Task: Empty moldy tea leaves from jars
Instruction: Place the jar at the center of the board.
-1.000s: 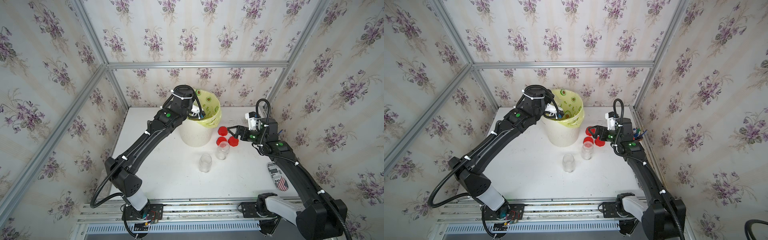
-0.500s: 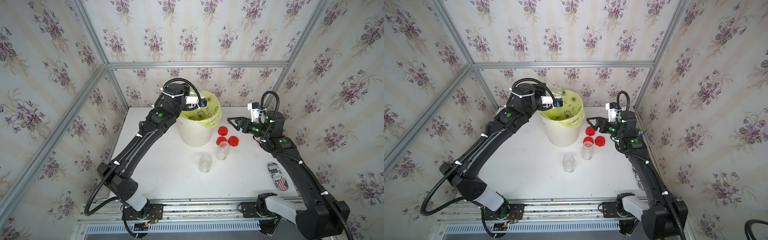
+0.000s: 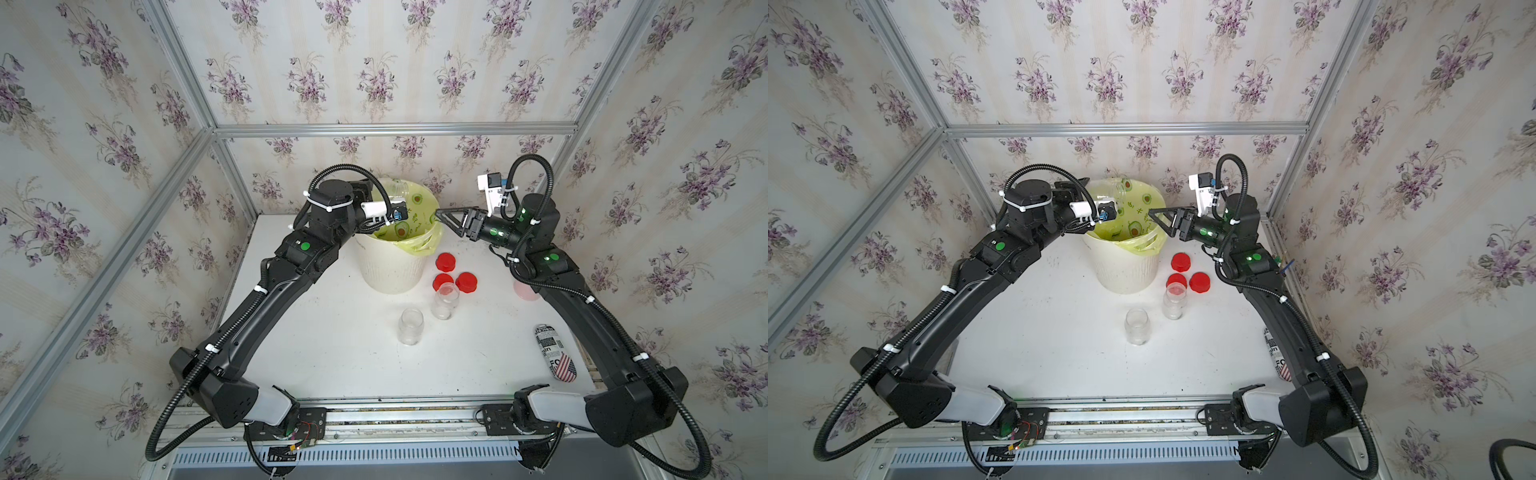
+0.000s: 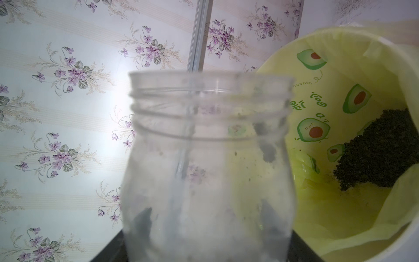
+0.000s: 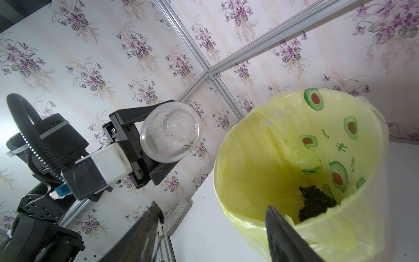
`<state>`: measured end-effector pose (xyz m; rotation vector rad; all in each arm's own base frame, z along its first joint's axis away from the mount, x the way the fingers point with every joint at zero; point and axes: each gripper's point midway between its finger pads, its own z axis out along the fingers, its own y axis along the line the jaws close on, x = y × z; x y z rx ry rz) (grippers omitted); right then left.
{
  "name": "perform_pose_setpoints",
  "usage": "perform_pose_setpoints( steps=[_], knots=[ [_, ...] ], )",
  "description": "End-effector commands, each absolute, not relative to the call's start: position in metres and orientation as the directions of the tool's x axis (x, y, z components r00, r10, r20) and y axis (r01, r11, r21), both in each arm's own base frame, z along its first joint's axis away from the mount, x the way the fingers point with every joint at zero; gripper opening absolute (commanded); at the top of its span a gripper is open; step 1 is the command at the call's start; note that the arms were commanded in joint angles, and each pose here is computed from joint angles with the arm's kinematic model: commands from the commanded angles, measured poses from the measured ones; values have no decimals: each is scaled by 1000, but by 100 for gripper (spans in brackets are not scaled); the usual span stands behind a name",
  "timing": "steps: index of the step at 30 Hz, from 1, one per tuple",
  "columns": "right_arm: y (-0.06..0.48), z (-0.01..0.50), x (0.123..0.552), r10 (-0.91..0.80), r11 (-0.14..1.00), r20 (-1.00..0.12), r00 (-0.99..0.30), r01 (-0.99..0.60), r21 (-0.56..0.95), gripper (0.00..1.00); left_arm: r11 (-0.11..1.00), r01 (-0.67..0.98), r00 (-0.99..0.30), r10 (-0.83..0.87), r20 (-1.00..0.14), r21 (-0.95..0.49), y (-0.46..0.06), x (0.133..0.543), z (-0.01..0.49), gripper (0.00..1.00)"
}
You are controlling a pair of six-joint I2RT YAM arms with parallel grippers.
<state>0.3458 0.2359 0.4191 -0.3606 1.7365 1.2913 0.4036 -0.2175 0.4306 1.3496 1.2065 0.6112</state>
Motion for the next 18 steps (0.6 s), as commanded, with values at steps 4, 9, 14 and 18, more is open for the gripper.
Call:
perform_pose_setpoints(
  steps=[4, 9, 14, 18],
  knots=[
    [267, 439, 354, 272, 366, -815, -512, -728, 579, 70, 252, 266, 373, 863, -341, 930, -222, 398, 447, 74],
    [287, 442, 359, 258, 345, -815, -518, -739, 579, 69, 253, 274, 378, 859, -345, 928, -223, 396, 445, 75],
    [300, 440, 365, 245, 336, -812, -529, -740, 583, 67, 244, 281, 386, 857, -342, 928, -225, 396, 441, 75],
    [307, 439, 368, 236, 334, -811, -535, -739, 585, 63, 240, 279, 386, 858, -338, 930, -225, 396, 441, 75]
  ],
)
